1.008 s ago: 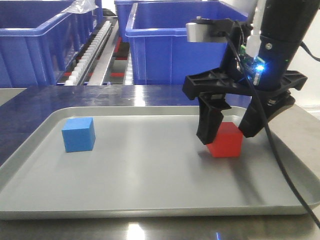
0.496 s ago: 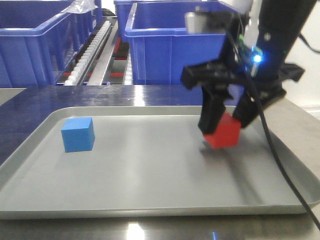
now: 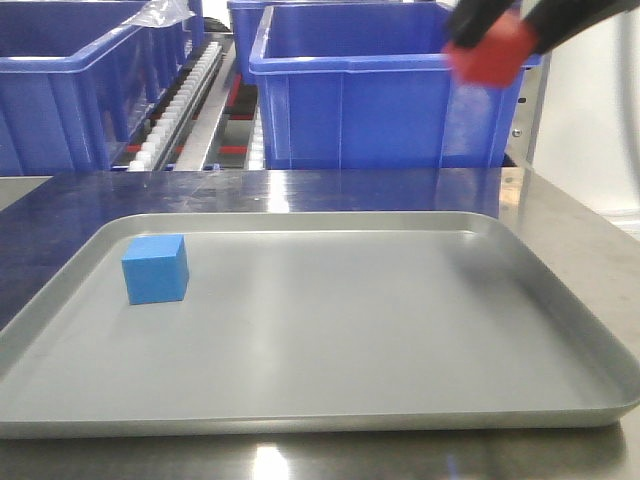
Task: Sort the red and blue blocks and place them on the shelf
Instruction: 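Lift the red cube up off the tray with the right gripper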
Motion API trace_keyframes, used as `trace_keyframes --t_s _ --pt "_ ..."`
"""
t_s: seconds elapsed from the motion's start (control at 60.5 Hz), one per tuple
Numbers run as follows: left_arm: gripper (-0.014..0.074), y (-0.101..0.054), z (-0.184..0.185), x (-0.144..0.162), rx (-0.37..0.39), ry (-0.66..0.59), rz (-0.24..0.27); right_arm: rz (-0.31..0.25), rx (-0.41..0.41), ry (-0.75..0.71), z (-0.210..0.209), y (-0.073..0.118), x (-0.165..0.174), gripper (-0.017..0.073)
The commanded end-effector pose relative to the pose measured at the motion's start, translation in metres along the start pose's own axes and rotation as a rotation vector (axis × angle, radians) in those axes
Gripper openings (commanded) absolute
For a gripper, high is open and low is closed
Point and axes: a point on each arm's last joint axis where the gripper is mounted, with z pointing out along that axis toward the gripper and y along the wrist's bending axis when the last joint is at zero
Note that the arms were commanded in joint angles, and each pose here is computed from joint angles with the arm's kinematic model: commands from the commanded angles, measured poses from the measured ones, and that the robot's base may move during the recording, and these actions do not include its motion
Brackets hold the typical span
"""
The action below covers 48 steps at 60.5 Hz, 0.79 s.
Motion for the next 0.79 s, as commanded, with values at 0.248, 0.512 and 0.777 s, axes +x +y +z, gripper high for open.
trace_keyframes --t_s 0.248,0.512,0.777 --pt "0.0135 0.0 0.0 -0.002 0.015 -0.083 -0.004 0.085 0.126 -0.304 -0.075 -0.043 0.03 0.005" --pt "0.0135 0.0 0.0 -0.002 0.015 -0.083 -0.004 0.122 0.194 -0.335 -0.094 -0.056 0.08 0.005" --pt "0.0135 0.0 0.0 -0.002 0.015 -0.083 -0.004 0.122 0.199 -0.376 -0.098 -0.057 0.103 0.005"
